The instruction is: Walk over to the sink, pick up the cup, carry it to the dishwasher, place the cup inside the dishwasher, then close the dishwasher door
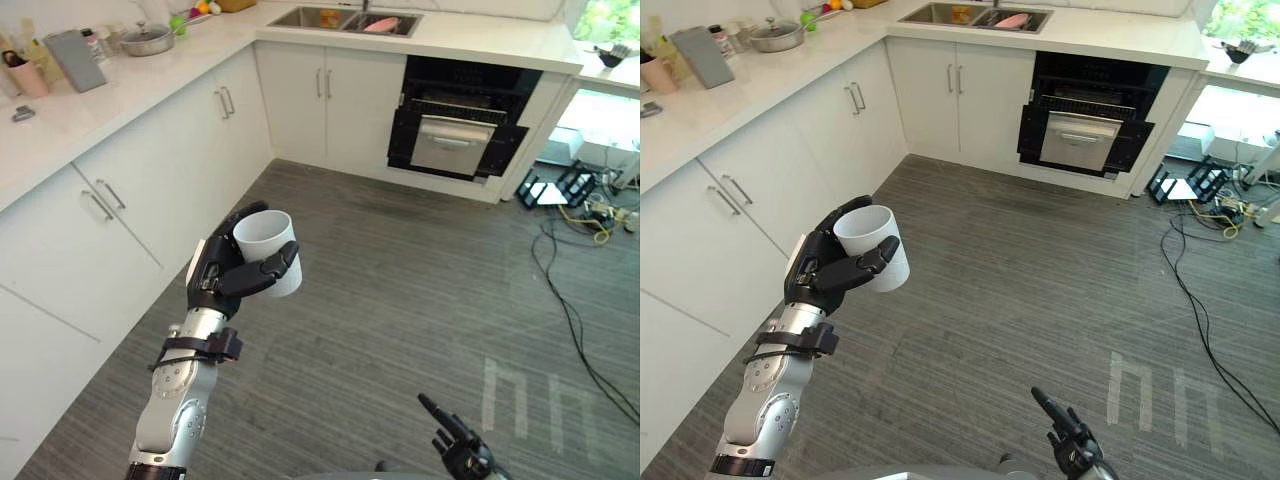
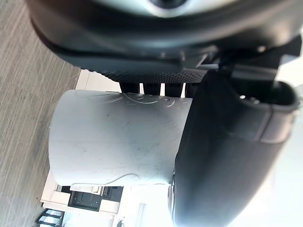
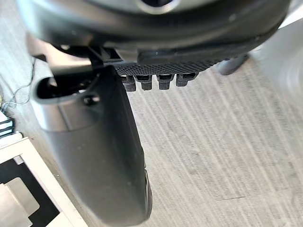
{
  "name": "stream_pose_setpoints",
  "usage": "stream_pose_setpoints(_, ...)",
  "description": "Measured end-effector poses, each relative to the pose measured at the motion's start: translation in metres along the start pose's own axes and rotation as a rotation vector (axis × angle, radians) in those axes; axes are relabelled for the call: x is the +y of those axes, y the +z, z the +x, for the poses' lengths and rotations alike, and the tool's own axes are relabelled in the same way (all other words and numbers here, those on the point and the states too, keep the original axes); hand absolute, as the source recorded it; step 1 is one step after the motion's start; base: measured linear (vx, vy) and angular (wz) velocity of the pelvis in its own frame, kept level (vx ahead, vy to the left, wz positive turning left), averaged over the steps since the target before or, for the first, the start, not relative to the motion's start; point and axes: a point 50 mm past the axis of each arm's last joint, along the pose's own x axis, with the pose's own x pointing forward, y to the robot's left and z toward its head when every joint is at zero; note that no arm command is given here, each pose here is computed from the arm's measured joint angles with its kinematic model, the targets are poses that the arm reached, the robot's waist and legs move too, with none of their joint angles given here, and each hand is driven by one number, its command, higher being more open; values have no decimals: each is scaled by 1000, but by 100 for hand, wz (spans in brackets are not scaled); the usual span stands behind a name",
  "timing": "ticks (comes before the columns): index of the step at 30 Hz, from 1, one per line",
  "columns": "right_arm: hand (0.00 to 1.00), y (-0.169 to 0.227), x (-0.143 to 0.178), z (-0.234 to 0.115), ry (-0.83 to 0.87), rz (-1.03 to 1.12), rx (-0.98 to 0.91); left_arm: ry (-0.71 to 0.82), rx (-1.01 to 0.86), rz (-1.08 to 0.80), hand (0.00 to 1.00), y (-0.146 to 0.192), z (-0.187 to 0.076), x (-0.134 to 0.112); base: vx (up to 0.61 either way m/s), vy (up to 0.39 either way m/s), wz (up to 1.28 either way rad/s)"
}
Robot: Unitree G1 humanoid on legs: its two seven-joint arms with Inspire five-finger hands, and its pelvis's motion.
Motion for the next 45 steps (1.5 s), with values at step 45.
stream_pose_setpoints(45,100,-13,25,-25,208,44,-190,95,209,-72,0,-71,1,-54,93,-41,20)
